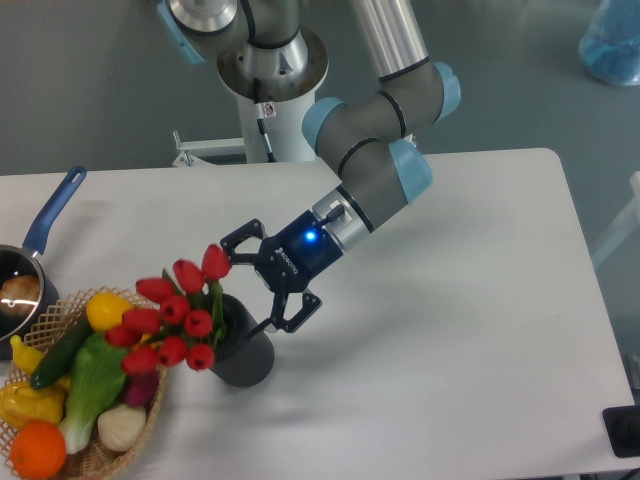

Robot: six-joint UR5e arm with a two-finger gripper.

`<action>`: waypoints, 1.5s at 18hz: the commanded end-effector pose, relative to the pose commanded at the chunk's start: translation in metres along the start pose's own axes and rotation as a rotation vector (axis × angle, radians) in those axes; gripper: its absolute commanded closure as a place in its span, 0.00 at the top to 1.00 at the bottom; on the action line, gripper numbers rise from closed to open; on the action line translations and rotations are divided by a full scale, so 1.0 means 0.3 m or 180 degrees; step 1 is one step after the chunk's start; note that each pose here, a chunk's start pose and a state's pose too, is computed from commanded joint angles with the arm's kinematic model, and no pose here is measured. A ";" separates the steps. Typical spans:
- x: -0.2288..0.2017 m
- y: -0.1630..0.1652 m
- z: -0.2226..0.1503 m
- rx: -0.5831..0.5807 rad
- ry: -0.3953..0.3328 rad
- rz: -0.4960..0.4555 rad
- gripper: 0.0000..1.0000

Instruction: Insert the flowers into the vase

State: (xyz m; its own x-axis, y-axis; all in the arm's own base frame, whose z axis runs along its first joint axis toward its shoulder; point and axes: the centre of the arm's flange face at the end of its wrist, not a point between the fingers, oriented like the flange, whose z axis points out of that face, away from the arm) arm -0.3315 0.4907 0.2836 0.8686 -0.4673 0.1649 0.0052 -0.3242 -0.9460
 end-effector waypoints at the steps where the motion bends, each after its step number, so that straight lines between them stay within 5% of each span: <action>1: -0.002 0.003 -0.005 0.0006 -0.0006 -0.0012 0.99; 8: -0.016 0.001 -0.065 -0.0049 -0.0131 -0.0028 1.00; 15: -0.025 -0.104 -0.377 -0.0529 -0.0876 0.0124 1.00; 27: 0.042 -0.295 -0.763 -0.2817 -0.2449 0.0335 1.00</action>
State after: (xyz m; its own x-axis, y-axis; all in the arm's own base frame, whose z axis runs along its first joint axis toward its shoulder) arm -0.4344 0.3253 0.4333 0.9161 -0.0045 -0.4010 -0.1671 -0.9133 -0.3715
